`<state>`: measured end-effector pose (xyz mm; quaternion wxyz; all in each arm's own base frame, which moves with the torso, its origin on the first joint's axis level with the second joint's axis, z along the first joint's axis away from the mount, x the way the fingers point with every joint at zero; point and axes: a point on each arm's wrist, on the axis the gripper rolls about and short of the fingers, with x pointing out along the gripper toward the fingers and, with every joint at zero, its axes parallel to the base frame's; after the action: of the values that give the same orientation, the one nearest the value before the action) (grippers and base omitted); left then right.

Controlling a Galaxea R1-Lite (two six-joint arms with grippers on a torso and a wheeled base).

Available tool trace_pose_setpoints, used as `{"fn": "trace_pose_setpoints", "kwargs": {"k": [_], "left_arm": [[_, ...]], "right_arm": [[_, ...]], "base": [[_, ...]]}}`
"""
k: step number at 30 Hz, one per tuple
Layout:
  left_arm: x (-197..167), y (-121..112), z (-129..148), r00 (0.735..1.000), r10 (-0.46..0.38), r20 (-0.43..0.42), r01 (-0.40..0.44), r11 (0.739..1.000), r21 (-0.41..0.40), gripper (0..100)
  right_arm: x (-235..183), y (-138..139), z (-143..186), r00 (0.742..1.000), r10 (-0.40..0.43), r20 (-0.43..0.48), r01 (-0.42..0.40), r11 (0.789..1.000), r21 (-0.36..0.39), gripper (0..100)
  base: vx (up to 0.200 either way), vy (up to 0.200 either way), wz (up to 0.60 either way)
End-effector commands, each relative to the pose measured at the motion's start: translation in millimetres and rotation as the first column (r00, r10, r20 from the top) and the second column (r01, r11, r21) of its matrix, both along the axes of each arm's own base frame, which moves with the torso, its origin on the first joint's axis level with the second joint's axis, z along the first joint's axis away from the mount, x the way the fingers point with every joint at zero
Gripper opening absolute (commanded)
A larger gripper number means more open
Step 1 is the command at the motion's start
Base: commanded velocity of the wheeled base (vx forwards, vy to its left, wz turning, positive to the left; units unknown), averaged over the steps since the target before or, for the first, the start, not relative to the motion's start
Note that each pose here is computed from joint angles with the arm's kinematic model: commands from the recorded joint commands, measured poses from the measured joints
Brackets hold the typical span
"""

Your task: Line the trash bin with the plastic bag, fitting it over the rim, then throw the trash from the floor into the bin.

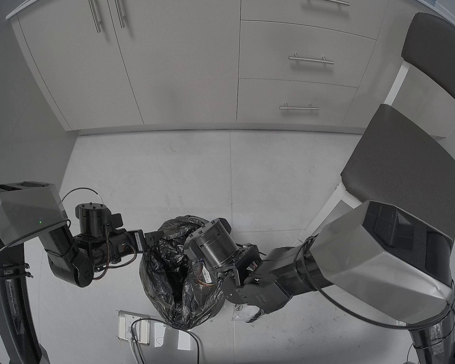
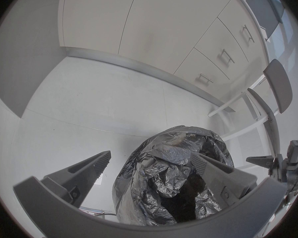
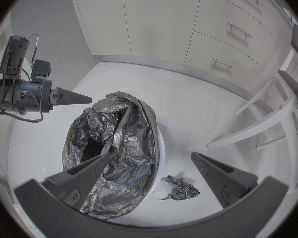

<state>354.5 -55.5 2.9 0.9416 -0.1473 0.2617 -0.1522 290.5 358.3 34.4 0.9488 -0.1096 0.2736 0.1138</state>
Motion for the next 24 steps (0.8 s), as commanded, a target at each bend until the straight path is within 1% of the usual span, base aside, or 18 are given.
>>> {"fn": "trace_pose_setpoints", "kwargs": {"k": [1,7,14,18,24], "left_arm": [[0,0,0,1.0,0.001,0.0,-0.001,1.0,0.0,100],[1,0,1,1.0,0.002,0.004,-0.002,1.0,-0.002,100],[1,0,1,1.0,0.002,0.004,-0.002,1.0,-0.002,100],[1,0,2,1.0,0.002,0.007,-0.002,1.0,-0.003,100],[2,-1,3,1.0,0.0,0.012,0.0,1.0,-0.003,100]], "right_arm": [[5,6,-12,1.0,-0.001,-0.006,0.001,1.0,-0.008,100],[12,7,-26,1.0,-0.013,-0.015,0.012,1.0,-0.022,100],[26,3,-18,0.999,-0.043,0.009,0.043,0.999,-0.005,100],[35,-5,-12,0.998,-0.061,0.022,0.062,0.998,-0.011,100],[43,-14,-13,0.996,-0.087,0.018,0.087,0.996,-0.014,100]], "base": [[0.0,0.0,0.0],[0.0,0.0,0.0],[0.0,0.0,0.0],[0.0,0.0,0.0],[0.0,0.0,0.0]]}}
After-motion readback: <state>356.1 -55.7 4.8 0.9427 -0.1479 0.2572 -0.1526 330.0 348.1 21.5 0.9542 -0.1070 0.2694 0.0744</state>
